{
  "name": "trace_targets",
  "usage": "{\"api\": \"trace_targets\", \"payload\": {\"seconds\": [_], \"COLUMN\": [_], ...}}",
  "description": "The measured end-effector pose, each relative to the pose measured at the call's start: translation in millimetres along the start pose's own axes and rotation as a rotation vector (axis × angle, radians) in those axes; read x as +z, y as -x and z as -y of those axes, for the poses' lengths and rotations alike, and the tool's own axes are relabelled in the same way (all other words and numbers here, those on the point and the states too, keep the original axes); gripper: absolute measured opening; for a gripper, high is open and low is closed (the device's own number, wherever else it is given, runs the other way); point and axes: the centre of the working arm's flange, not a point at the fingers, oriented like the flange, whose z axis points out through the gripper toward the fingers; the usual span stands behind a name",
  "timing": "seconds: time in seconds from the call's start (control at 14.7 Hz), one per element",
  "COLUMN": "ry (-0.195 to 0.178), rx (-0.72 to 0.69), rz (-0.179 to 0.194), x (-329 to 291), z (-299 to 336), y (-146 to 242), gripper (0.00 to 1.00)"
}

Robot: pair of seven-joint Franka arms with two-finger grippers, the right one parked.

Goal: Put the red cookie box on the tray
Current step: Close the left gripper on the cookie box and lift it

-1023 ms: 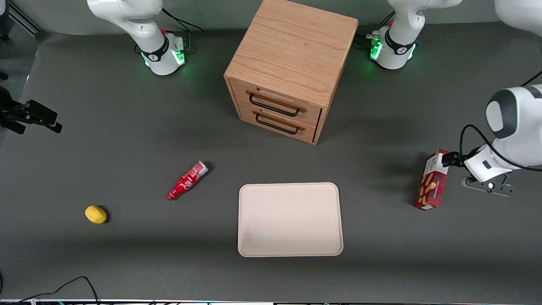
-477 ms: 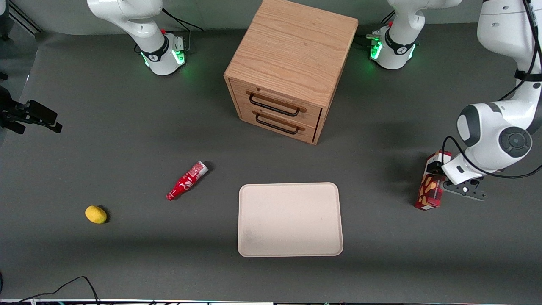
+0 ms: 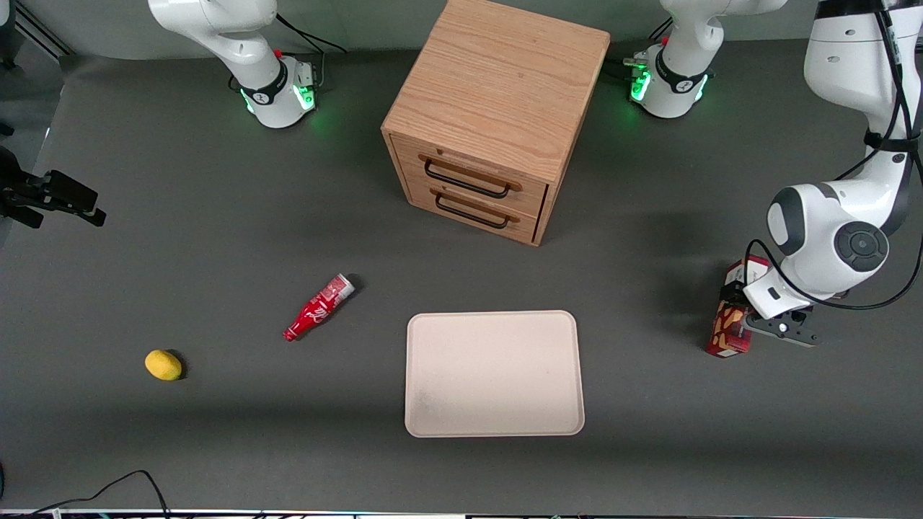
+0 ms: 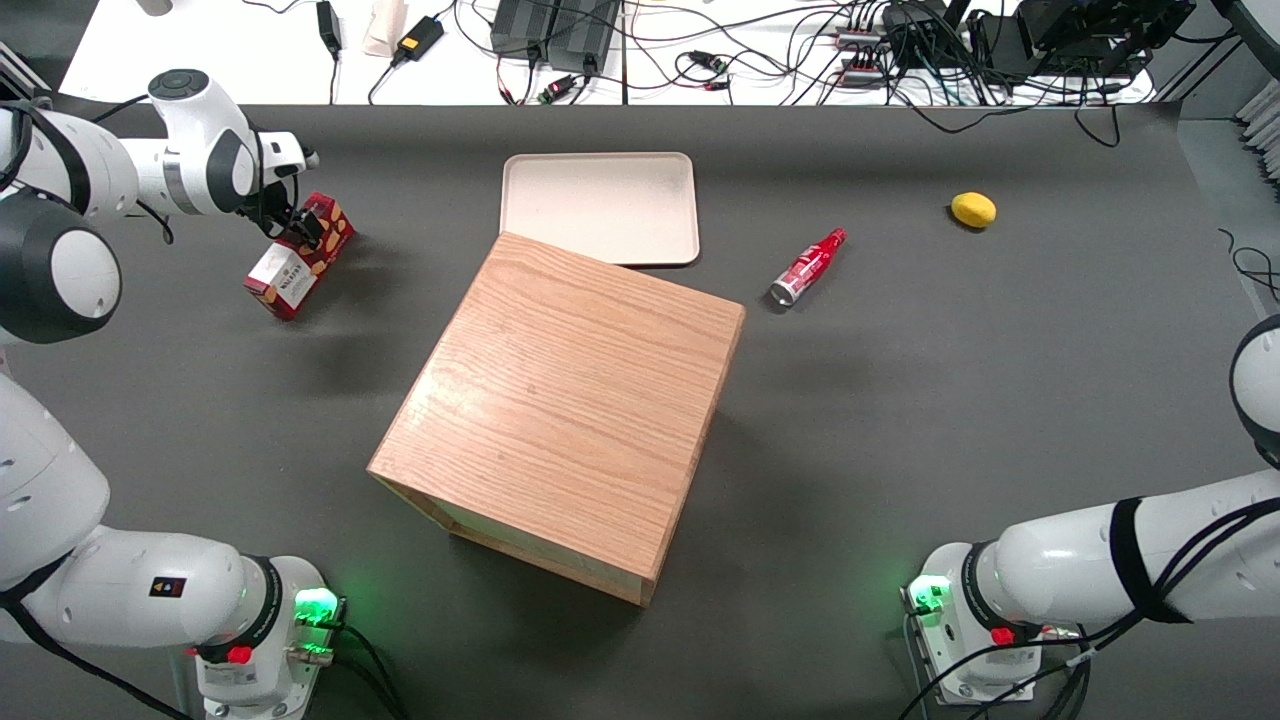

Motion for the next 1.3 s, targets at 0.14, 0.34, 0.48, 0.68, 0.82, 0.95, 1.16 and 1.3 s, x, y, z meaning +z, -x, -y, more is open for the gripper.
{"api": "trace_targets", "payload": {"seconds": [0.14, 0.34, 0.48, 0.68, 0.82, 0.95, 1.16, 1.3], "ry": [0.017, 0.034, 0.038, 0.039, 0.039, 0.039, 0.041, 0.048], "rx": [-0.022, -0.042, -0.044, -0.041, -0.041, -0.040, -0.037, -0.026], "rz": [-0.006, -0.009, -0.008, -0.009, -0.009, -0.010, -0.013, -0.012], "x": [0.3, 2.0, 2.8, 2.7, 2.7, 2.6, 0.5, -13.4], "z": [0.0, -0.8, -1.6, -2.8, -2.8, -3.5, -6.8, -12.3], "y": [0.3, 1.7, 2.1, 1.7, 1.7, 1.4, -0.7, -6.4], "gripper": [0.85, 0.78, 0.56, 0.37, 0.37, 0.37, 0.37, 0.37]}}
